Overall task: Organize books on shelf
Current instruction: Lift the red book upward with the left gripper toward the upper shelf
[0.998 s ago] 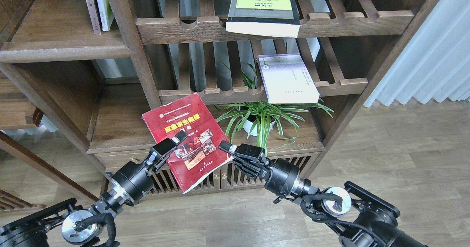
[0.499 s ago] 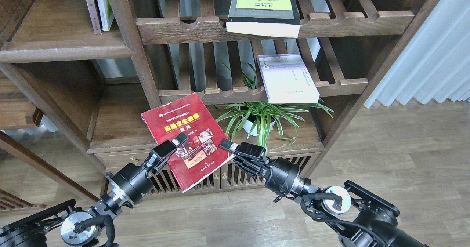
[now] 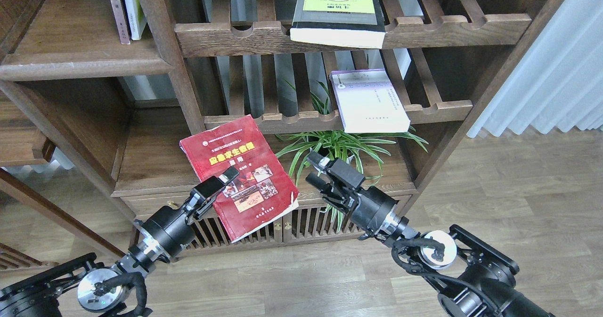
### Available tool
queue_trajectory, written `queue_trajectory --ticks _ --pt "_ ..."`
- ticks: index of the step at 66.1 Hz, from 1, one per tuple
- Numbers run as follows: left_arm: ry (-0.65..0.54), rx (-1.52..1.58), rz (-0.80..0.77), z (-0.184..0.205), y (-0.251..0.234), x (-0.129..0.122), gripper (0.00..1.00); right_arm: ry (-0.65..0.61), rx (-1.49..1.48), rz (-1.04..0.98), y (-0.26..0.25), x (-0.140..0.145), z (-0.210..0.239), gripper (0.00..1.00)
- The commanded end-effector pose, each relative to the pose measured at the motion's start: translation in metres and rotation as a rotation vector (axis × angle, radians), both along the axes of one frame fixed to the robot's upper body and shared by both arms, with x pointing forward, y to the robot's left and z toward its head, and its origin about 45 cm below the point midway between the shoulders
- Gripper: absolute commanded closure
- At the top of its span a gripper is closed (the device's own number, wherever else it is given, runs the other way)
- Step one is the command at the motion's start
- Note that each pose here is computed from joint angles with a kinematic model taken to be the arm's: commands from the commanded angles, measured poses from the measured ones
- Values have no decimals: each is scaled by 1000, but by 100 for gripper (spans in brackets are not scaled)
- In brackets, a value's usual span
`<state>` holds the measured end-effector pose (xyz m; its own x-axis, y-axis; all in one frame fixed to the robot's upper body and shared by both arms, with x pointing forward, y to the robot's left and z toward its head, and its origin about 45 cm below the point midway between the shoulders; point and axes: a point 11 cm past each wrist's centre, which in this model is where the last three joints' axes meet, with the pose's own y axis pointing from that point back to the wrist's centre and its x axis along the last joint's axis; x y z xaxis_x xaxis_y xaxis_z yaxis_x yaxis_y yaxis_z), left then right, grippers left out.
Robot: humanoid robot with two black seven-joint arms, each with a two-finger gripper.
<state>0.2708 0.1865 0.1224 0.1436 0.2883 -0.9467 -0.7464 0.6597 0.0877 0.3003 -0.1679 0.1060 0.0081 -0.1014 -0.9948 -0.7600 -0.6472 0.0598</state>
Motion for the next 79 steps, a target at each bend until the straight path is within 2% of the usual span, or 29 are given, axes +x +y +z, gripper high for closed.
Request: queue_trajectory --ticks 1,15,46,66,79 --pt "-25 -16 -18 8 -10 7 95 13 -1 -28 -4 -3 -4 1" --pt "-86 -92 -76 33 -51 21 96 23 20 -28 8 -4 -5 1" --pt "-158 -207 -186 65 -118 16 96 43 10 -38 12 -5 -16 1" --pt "-239 -360 -289 119 -183 12 96 57 -2 -47 9 -5 -22 1" --pt "-279 -378 -310 137 -192 16 96 56 -5 -46 9 -4 -22 1"
